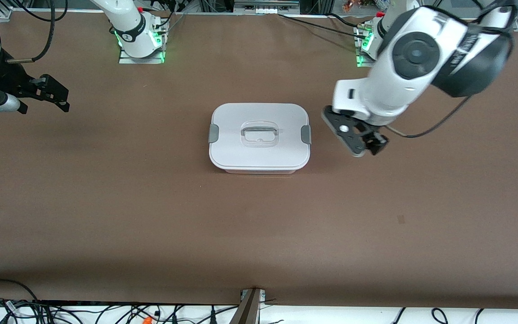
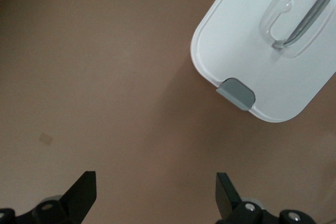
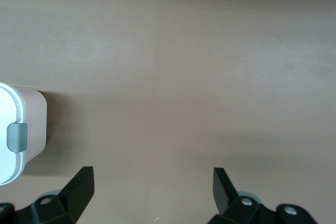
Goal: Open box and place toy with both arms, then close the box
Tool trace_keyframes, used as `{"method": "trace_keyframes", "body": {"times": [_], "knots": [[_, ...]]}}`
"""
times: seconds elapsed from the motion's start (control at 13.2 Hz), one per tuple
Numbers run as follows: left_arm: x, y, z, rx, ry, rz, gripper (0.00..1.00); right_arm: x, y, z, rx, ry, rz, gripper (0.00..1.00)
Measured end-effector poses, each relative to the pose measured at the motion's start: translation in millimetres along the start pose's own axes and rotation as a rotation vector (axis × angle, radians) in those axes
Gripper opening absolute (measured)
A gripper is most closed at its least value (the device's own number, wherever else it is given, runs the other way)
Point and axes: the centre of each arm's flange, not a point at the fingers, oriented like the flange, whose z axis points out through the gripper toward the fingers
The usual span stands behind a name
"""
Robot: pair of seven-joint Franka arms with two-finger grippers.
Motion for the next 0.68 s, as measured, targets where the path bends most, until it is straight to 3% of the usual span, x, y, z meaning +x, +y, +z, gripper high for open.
{"method": "trace_keyframes", "body": {"times": [0.45,0.68], "knots": [[-73,-76,-36,-0.013,0.02,-0.248,1.0,0,0,0,0.0,0.0,0.0,1.0],[-125,-112,-57,0.038,0.075,-0.408,1.0,0,0,0,0.0,0.0,0.0,1.0]]}}
